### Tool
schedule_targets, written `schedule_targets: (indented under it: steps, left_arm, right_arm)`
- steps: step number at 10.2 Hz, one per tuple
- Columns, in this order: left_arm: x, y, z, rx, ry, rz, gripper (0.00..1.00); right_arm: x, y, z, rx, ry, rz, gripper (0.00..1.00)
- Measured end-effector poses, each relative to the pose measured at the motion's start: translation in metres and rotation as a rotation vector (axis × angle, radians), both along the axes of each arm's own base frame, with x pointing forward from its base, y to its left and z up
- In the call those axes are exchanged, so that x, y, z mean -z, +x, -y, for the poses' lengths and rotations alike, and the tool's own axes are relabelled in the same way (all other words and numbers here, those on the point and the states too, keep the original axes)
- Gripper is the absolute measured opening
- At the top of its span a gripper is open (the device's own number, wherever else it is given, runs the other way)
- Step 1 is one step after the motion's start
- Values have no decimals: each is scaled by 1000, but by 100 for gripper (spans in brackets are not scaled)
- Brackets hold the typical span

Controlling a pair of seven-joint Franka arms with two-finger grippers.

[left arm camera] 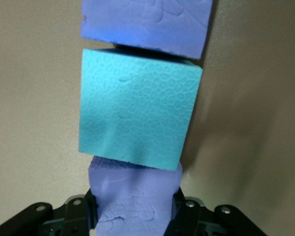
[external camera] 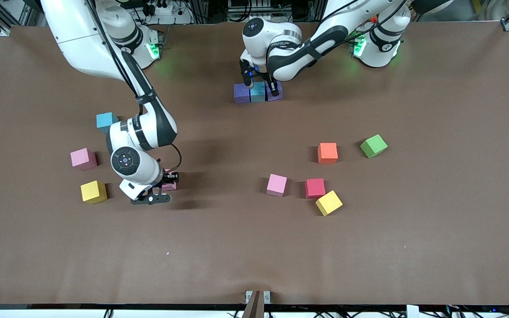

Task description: Form number 2 with 11 blocks

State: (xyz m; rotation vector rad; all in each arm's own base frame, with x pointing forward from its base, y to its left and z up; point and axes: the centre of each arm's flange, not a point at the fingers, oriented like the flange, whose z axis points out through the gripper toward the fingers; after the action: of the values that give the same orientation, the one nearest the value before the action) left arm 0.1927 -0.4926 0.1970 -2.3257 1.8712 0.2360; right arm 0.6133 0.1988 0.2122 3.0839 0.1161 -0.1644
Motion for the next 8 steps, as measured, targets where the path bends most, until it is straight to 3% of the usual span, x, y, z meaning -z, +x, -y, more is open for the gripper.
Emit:
schedule_targets:
  steps: [8]
  left_arm:
    - [-2,-3,4,36,-18,-10,55]
  right_arm:
    - [-4,2,-1,2,1,4,56]
